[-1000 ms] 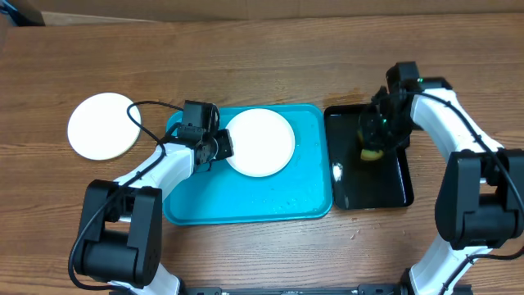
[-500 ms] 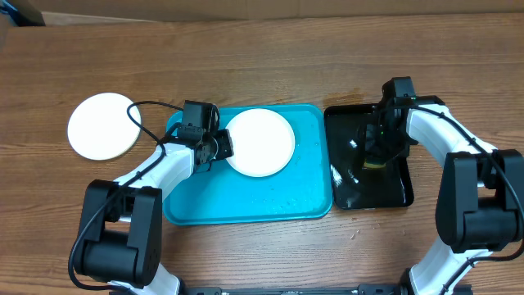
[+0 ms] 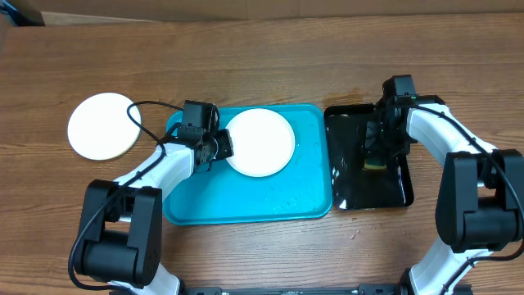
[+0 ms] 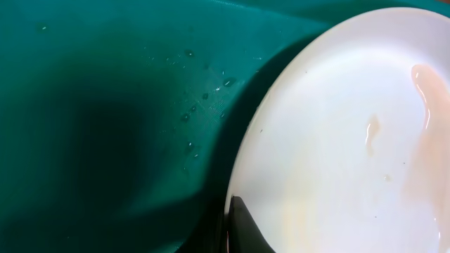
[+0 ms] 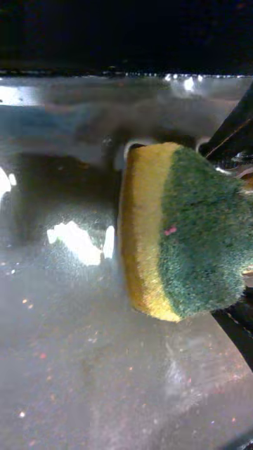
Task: Clean dirty plates on tray and stack at the side
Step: 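Return sponge to the black tray and release it, right gripper, then lift the white plate off the teal tray with left gripper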
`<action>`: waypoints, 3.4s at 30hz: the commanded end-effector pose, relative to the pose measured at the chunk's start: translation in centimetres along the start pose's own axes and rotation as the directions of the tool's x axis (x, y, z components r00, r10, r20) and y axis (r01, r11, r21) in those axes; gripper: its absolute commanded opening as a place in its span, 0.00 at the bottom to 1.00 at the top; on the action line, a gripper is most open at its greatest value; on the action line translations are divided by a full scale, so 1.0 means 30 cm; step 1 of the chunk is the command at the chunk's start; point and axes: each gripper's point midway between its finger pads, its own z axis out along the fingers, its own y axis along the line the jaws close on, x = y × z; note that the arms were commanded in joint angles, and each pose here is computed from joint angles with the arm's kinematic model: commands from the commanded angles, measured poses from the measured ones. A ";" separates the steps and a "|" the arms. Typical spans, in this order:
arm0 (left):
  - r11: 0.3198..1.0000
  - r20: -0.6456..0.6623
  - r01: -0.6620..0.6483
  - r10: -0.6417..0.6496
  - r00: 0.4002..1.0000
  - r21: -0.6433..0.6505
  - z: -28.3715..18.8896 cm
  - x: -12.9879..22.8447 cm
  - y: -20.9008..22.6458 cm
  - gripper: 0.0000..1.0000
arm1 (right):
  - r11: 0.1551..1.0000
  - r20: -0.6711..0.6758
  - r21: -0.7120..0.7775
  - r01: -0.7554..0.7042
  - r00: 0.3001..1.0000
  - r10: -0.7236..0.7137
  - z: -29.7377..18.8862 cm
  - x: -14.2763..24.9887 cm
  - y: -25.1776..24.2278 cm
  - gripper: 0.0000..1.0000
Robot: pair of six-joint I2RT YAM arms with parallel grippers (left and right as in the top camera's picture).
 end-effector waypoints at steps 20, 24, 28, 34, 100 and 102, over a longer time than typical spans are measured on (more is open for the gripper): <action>1.000 -0.016 -0.008 0.008 1.000 -0.008 0.015 0.017 0.008 0.04 | 0.999 0.061 -0.045 0.006 0.998 -0.003 0.030 -0.053 0.026 1.00; 1.000 -0.016 -0.008 0.008 1.000 -0.009 0.015 0.017 0.008 0.04 | 0.999 0.096 -0.052 0.010 0.995 -0.005 0.027 -0.081 0.032 0.77; 1.000 -0.016 -0.008 0.008 1.000 -0.008 0.015 0.017 0.008 0.04 | 0.998 0.096 -0.064 0.012 0.995 -0.005 0.027 -0.081 0.040 0.04; 0.996 0.009 -0.088 0.088 0.996 -0.001 -0.018 -0.007 -0.006 0.04 | 0.996 0.058 -0.091 0.009 0.998 -0.004 -0.028 -0.069 0.060 0.79; 0.467 0.262 -0.603 0.878 0.400 -0.646 -0.519 -0.112 -1.027 0.04 | 0.911 0.354 -0.170 -0.376 0.839 0.413 -0.497 -0.246 -0.409 1.00; 0.445 0.256 -0.597 0.890 0.377 -0.667 -0.538 -0.092 -1.043 0.04 | 0.911 0.354 -0.170 -0.376 0.839 0.413 -0.497 -0.246 -0.409 1.00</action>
